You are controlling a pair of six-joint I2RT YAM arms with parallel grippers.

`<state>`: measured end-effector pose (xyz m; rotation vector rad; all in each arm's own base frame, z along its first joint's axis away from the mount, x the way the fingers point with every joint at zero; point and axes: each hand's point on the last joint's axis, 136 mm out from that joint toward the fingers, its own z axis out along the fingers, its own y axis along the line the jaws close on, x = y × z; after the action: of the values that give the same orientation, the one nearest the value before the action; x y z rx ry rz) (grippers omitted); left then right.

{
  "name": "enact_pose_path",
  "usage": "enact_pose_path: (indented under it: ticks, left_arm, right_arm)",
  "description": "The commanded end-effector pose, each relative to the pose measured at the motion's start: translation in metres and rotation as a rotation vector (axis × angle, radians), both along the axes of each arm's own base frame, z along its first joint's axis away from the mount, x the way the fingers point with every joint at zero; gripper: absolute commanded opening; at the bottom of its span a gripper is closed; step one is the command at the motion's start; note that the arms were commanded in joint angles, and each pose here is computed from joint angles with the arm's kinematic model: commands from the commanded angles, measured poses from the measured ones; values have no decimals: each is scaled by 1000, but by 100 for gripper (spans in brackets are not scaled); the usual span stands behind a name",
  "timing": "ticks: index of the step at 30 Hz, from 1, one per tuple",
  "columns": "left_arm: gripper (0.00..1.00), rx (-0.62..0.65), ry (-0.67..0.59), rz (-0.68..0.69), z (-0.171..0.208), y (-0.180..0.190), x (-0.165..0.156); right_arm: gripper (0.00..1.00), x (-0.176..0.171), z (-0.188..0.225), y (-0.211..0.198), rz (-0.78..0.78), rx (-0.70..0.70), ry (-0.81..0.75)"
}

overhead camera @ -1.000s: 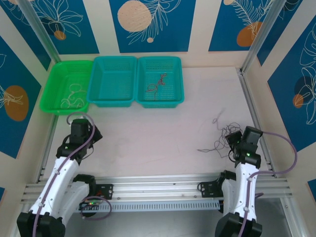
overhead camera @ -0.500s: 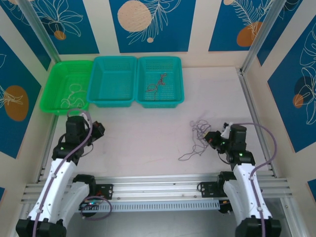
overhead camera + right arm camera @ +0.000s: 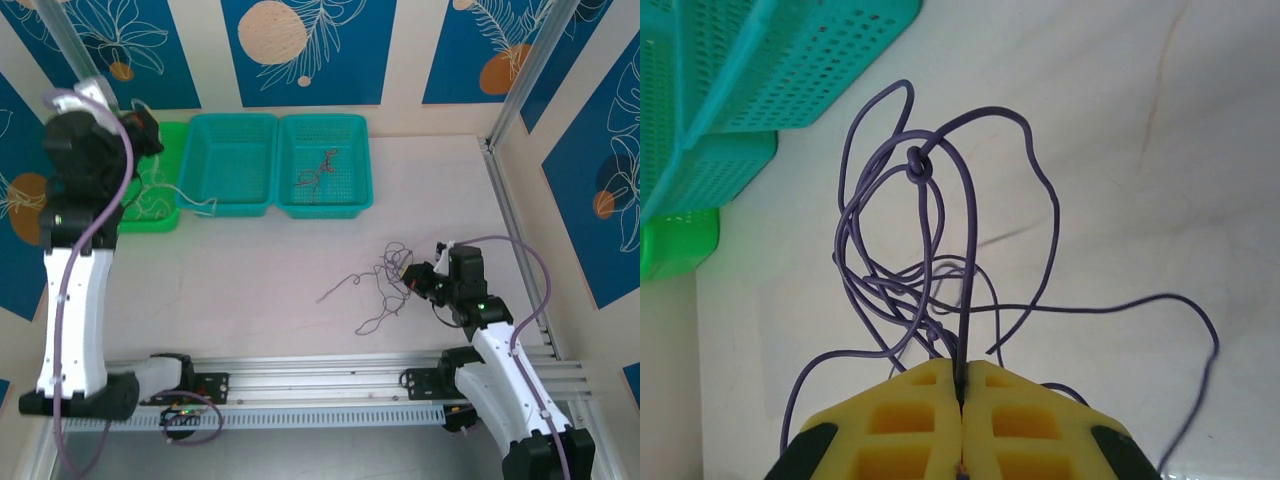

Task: Untangle the cables

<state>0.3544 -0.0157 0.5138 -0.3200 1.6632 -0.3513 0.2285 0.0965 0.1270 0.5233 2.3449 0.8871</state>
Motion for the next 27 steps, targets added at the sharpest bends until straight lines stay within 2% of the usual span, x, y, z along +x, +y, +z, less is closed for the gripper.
enact_pose_path:
  ticks: [1,6,8,13,18,24,26,27]
  left_arm:
    - [0,67,-7,111,22,30,21]
    - [0,103,-13,193,43,60,55]
    - [0,109,13,227,40,77,69]
    - [0,31,79,261,14,115,105]
    - [0,-32,219,286,-45,150,145]
    - [0,-110,409,384,-148,207,189]
    - [0,-139,461,372,-180,215,200]
    - [4,-156,481,352,-191,214,204]
  right_arm:
    - [0,4,17,4,23,-5,-26]
    - [0,3,20,6,24,-10,-18]
    - [0,4,20,6,23,-26,-16]
    - [0,9,22,7,25,-38,13]
    - [0,16,23,8,38,-73,39]
    - [0,21,14,17,72,-80,90]
    - [0,22,11,19,85,-100,101]
    - [0,23,9,20,89,-109,107]
